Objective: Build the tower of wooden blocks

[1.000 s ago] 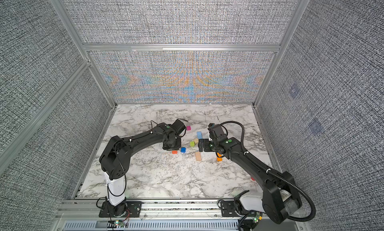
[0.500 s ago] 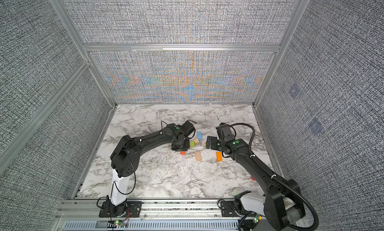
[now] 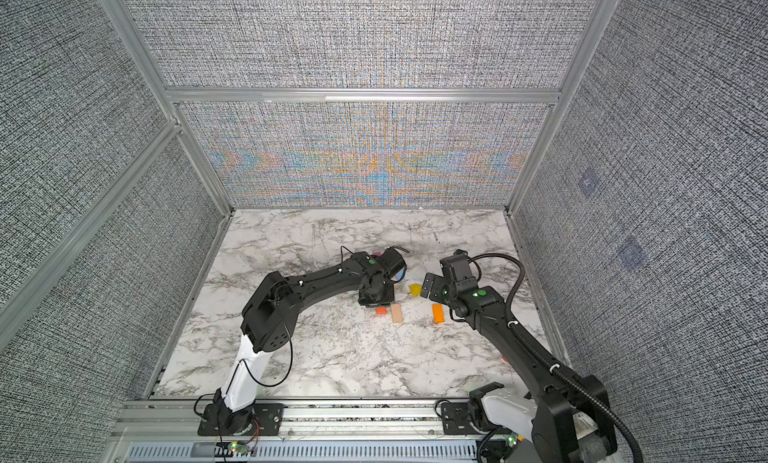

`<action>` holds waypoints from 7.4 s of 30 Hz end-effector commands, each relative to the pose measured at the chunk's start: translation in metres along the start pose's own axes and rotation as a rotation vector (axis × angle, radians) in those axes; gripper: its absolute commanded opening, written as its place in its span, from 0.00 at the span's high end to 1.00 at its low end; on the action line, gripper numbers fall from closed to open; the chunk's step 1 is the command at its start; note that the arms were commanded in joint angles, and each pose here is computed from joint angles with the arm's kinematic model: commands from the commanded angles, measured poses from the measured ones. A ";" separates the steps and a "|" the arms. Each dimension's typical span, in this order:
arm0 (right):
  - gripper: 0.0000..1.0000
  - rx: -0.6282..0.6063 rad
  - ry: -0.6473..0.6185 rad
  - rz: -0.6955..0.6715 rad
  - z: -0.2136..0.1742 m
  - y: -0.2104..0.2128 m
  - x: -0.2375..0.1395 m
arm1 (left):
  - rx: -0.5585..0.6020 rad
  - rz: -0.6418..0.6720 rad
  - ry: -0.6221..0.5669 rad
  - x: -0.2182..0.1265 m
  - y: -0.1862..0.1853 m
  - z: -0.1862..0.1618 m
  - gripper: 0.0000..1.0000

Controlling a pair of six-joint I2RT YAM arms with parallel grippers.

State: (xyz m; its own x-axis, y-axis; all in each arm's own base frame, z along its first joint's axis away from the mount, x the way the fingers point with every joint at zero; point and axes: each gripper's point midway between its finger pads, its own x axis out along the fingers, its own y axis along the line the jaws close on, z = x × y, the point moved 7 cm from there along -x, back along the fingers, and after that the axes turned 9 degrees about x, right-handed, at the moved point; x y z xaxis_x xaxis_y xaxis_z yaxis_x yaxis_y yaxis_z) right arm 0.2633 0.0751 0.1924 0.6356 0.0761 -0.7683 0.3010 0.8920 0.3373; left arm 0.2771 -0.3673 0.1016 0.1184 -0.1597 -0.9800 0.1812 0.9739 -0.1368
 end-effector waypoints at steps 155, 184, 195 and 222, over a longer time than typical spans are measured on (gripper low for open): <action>0.63 -0.162 0.443 0.262 -0.039 0.048 0.052 | 0.196 -0.117 -0.230 -0.080 0.046 -0.019 1.00; 0.17 -0.341 0.329 0.119 0.029 0.084 0.030 | 0.193 0.016 -0.448 -0.151 0.117 -0.034 0.19; 0.14 -0.349 0.409 0.062 0.033 0.104 0.081 | 0.168 0.081 -0.470 -0.135 0.131 -0.029 0.02; 0.28 -0.438 0.475 -0.138 0.022 0.109 0.155 | 0.104 0.128 -0.445 -0.116 0.151 -0.037 0.02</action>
State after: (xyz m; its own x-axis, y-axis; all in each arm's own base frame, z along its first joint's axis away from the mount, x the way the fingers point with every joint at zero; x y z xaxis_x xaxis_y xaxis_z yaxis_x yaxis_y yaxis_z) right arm 0.4130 0.1741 0.1226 0.2060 0.0752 -0.9757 -0.0157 0.9972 0.0736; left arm 0.2541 -0.1968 0.1870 0.5328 -0.1083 -0.8393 0.2465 0.9686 0.0315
